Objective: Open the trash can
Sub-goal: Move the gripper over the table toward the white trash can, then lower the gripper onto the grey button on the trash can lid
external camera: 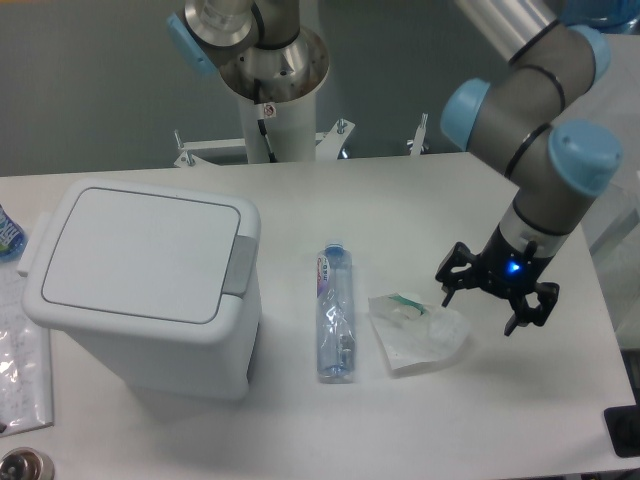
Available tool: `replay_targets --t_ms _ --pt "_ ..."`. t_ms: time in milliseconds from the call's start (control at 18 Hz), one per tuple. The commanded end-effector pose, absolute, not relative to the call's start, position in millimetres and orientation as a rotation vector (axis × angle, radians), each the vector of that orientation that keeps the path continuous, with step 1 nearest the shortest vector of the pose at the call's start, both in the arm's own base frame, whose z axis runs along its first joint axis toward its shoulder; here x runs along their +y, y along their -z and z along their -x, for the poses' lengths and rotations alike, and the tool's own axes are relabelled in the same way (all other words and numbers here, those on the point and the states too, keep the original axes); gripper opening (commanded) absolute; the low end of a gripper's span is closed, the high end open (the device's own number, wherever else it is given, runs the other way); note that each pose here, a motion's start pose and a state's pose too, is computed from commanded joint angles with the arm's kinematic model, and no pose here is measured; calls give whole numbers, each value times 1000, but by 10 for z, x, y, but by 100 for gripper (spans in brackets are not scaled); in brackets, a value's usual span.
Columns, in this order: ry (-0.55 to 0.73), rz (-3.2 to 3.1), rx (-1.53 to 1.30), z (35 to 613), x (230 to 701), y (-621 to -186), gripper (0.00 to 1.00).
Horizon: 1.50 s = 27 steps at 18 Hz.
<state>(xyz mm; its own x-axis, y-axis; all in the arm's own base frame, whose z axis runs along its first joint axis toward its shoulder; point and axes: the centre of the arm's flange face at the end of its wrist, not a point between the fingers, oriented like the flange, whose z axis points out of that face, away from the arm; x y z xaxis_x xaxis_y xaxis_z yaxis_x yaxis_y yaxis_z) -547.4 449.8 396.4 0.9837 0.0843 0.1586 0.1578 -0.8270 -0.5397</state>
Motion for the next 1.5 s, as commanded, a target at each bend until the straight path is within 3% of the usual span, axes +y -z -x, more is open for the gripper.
replay_targets --t_ms 278,889,1222,1500 --pt "239 2412 -184 5161 4663 -4414 100" --pt "372 2328 -446 4626 4844 -4960 100" --pt "438 2358 -446 4030 4948 -4909 100" --pt "444 2362 -425 3855 4966 -4892 100"
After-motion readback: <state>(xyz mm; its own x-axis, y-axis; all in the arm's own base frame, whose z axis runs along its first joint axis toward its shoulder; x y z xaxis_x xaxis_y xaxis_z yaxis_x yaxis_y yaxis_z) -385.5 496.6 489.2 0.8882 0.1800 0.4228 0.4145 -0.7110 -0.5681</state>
